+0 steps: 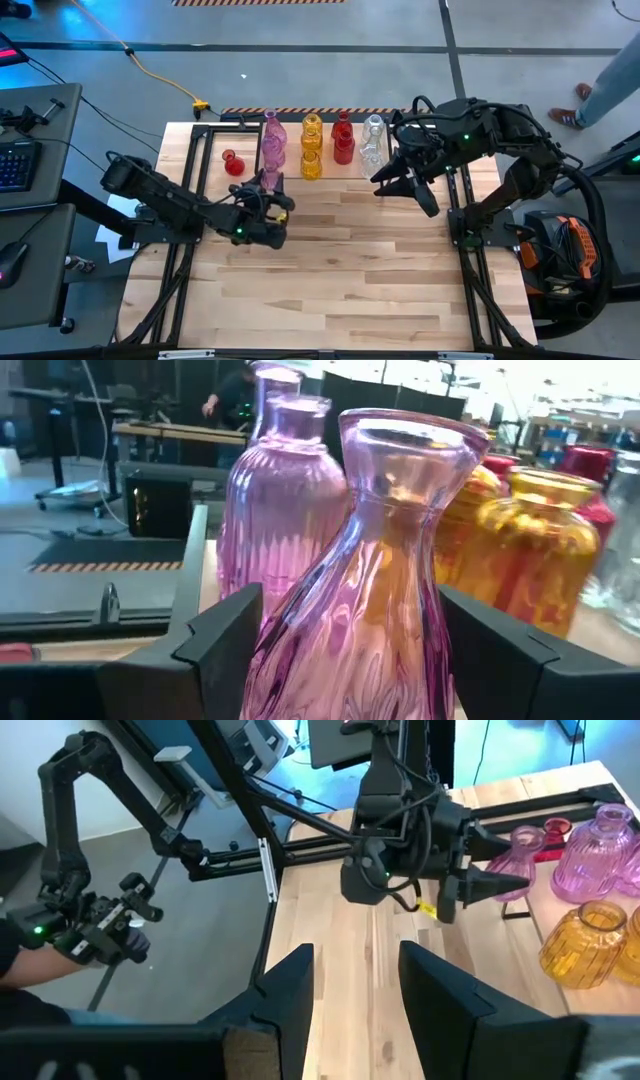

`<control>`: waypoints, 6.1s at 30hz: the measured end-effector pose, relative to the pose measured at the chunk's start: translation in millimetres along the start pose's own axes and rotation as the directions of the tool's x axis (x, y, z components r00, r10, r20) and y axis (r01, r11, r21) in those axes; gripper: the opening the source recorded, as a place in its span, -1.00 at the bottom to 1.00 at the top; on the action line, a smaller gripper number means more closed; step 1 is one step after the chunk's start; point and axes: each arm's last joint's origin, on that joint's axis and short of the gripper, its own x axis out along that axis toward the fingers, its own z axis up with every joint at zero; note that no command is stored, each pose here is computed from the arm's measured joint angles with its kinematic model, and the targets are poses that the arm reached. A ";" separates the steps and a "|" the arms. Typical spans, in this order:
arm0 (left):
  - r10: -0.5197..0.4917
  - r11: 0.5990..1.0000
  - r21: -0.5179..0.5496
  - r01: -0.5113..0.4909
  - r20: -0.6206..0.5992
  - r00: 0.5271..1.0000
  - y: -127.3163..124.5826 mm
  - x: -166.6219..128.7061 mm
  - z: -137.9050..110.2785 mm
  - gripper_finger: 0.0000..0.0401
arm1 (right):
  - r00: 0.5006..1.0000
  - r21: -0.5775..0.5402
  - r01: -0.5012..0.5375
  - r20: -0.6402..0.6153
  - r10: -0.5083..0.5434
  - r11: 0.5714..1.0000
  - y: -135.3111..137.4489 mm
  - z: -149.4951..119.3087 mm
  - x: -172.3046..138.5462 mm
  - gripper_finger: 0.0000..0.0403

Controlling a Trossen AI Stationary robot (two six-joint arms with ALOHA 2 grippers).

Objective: Sort vases onto shelf
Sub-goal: Put the pink vase on the shelf aligned with the other pink vases

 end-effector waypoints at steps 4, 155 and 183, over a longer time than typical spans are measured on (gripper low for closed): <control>0.015 1.000 -0.018 -0.015 0.002 1.000 1.2 4.0 -0.6 0.27 | 1.000 0.011 0.006 0.001 -0.006 1.000 -0.2 0.0 0.1 -0.36; 0.142 0.989 -0.031 -0.144 -0.066 0.988 15.7 61.2 44.5 0.53 | 0.998 0.044 0.057 -0.026 -0.056 0.997 -2.5 -2.9 2.8 -0.36; 0.122 0.991 -0.042 -0.124 -0.054 0.991 8.2 71.0 59.3 0.53 | 0.998 0.052 0.057 -0.025 -0.056 0.997 -2.4 -2.7 2.9 -0.36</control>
